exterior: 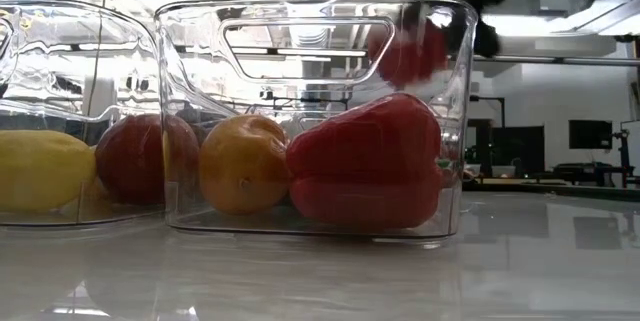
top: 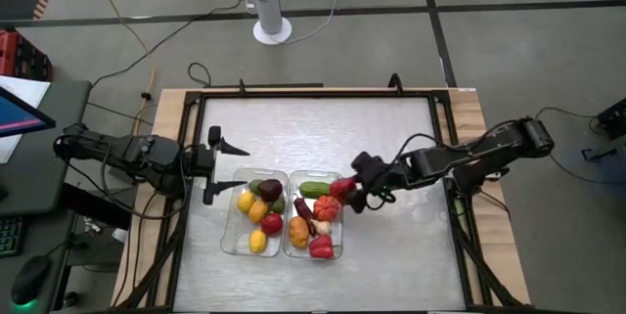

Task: Sort produce into baskets
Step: Put the red bell pepper into the right transparent bin, then return to Home Position

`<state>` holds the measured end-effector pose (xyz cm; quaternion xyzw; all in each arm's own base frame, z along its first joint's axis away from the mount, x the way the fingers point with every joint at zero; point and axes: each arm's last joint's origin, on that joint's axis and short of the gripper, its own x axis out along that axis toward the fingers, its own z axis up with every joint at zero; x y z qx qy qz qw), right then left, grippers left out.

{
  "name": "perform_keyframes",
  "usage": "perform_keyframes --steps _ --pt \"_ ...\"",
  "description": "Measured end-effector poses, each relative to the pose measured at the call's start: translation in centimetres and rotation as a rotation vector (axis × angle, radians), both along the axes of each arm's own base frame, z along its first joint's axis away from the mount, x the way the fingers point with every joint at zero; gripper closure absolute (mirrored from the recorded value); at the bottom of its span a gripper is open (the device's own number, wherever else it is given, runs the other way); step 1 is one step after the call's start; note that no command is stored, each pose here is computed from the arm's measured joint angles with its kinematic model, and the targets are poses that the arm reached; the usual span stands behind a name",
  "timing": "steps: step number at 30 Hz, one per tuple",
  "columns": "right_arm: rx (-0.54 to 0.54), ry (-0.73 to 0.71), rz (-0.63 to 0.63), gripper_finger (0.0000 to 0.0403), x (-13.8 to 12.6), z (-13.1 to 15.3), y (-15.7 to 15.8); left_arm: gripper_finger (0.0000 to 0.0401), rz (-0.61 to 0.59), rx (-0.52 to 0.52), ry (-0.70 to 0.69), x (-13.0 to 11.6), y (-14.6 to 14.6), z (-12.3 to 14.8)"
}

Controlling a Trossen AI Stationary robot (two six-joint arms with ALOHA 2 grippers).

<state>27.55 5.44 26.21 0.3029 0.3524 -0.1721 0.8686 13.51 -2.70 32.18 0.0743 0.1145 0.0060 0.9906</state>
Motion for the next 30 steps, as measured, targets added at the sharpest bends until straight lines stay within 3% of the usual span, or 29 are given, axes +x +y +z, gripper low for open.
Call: perform_keyframes --steps 3,8,12,16,21,24,30 --pt "-0.024 -0.136 0.049 0.0091 1.3 0.6 0.6 0.0081 0.000 -0.004 -0.012 0.0 0.0 0.1" --pt "-0.068 -0.173 0.087 0.0074 3.6 -1.2 1.1 0.0081 0.000 -0.008 -0.023 0.0 0.0 0.2" --pt "0.029 -0.141 0.155 0.0044 5.0 -2.7 0.7 0.0081 0.014 -0.002 -0.058 0.1 0.0 0.6" --pt "0.084 -0.109 0.169 0.0028 5.5 -2.0 -0.4 0.0081 -0.008 0.007 -0.104 0.2 -0.1 1.0" --pt "-0.135 -0.098 0.133 0.0031 3.5 0.1 -0.7 0.0081 -0.019 0.017 -0.120 -0.2 -0.1 0.6" --pt "-0.238 -0.090 0.109 0.0036 1.5 1.2 -0.8 0.0081 0.011 0.009 -0.206 -1.2 0.3 0.2" --pt "-0.295 -0.144 0.046 0.0039 -3.3 0.9 -1.8 0.0081 0.129 -0.017 -0.339 -4.1 1.6 -1.2"
